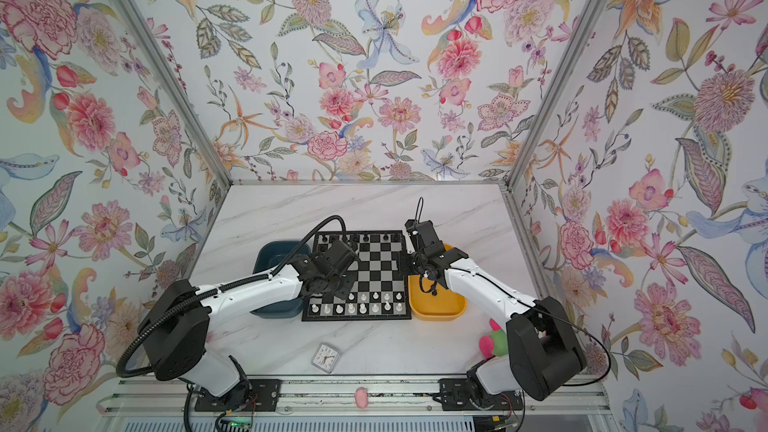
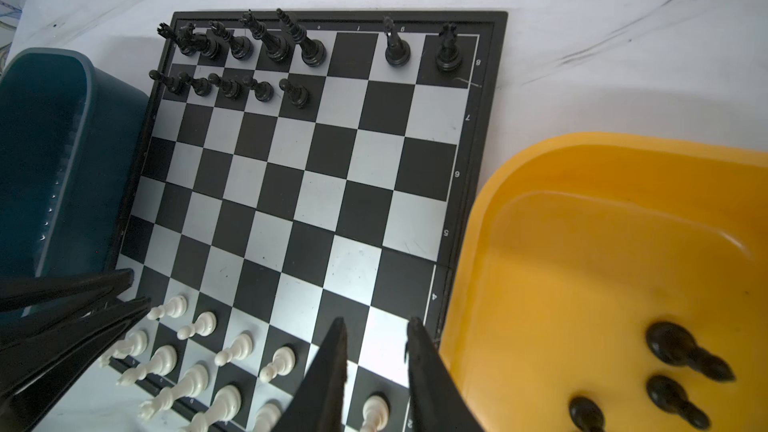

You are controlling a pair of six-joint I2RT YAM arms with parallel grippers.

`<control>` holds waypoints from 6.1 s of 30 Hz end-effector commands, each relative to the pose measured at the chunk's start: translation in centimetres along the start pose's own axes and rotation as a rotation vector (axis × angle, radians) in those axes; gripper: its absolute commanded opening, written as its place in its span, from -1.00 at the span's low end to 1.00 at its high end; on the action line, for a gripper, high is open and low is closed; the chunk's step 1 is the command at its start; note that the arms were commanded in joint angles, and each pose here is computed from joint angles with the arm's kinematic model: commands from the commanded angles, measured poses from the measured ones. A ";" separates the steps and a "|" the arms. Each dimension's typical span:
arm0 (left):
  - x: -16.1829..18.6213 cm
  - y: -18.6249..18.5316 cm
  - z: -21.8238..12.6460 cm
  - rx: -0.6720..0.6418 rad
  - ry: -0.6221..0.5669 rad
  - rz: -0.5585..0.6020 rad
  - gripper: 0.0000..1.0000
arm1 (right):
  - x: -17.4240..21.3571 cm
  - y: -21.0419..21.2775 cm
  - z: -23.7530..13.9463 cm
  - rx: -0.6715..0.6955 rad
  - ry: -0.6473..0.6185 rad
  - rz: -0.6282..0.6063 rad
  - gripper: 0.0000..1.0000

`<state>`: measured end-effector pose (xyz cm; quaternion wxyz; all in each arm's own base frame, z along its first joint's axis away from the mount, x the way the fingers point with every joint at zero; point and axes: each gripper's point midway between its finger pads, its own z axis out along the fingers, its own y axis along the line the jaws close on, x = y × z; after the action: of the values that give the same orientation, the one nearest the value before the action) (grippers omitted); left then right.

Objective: Set up the chess pieces on the board
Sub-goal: 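Lower the white pawn onto the square beside the white pawns, open left gripper, then raise the left gripper over the teal tray while the right gripper lowers into yellow tray, then close the right gripper on a black pawn in the yellow tray, then lift the black pawn with the right gripper and carry it toward the far black row, then lower the black pawn onto the empty square in the black pawn row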

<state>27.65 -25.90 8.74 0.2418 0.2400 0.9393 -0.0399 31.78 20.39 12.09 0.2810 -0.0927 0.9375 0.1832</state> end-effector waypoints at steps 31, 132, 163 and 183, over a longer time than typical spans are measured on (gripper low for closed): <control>-12.4 16.7 -10.0 -0.111 -0.744 -0.349 -0.47 | 0.8 -12.4 -5.0 0.339 0.139 0.162 -0.33; -9.6 17.0 -11.4 -0.123 -0.827 -0.364 -0.31 | -2.4 -10.7 -2.9 0.357 0.228 0.094 -0.97; -8.4 16.9 -11.8 -0.097 -0.846 -0.373 -0.23 | -8.7 3.7 7.8 0.159 0.276 -0.177 -1.00; -8.2 17.1 -11.2 -0.095 -0.829 -0.376 -0.22 | -9.0 3.6 13.6 0.160 0.329 -0.206 -1.00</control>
<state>37.13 -12.54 23.48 0.5967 0.0215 0.7914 -0.1313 45.00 29.65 8.27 0.1608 -0.1870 0.9671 0.0628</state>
